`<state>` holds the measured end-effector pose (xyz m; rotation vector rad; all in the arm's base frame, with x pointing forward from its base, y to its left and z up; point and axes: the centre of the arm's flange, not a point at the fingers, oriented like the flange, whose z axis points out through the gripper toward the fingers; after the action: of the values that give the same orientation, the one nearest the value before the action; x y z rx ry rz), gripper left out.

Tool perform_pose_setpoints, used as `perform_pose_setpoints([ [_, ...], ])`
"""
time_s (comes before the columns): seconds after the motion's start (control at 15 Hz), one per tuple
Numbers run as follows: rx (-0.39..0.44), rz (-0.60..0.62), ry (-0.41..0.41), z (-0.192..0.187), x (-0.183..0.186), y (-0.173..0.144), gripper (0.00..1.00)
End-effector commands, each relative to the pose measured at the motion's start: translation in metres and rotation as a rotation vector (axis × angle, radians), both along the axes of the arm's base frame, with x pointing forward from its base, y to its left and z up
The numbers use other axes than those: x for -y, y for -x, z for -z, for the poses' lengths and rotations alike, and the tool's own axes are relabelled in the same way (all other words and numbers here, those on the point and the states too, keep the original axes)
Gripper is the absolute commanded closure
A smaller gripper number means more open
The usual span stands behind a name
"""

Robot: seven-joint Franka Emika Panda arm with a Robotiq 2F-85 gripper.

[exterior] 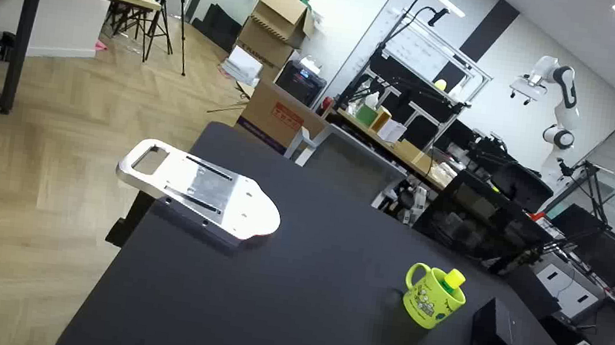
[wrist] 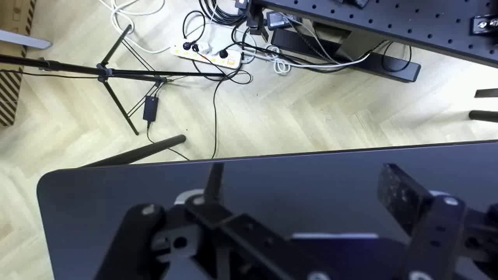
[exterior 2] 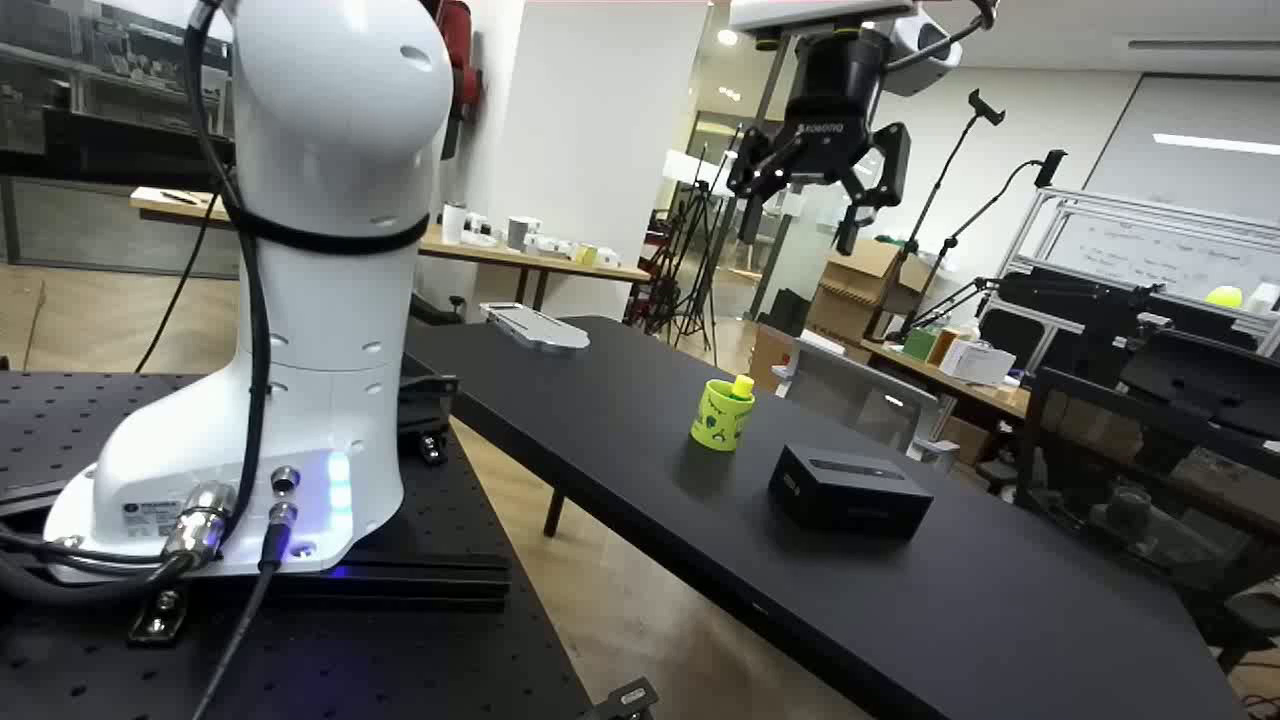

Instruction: Put the glue stick in the mug on the metal thing

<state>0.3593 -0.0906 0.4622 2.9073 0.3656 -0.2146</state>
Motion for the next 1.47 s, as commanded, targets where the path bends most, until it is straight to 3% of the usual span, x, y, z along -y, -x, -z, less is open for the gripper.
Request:
perform_pose_setpoints([
  [0.0, 0.0, 0.0, 0.0, 0.0, 0.0, 0.0, 0.0],
  [0.33, 0.0, 0.0, 0.0, 0.0, 0.0, 0.0, 0.0],
  [0.47, 0.01, -0.023, 0.001, 0.003, 0.001, -0.015, 0.0],
  [0.8, 0.039, -0.109, 0.01, 0.027, -0.016, -0.107, 0.0],
  [1.07, 0.014, -0.177, 0.013, 0.059, -0.055, -0.179, 0.0],
  [1.4, -0.005, -0.103, -0.027, 0.097, -0.124, -0.252, 0.0],
])
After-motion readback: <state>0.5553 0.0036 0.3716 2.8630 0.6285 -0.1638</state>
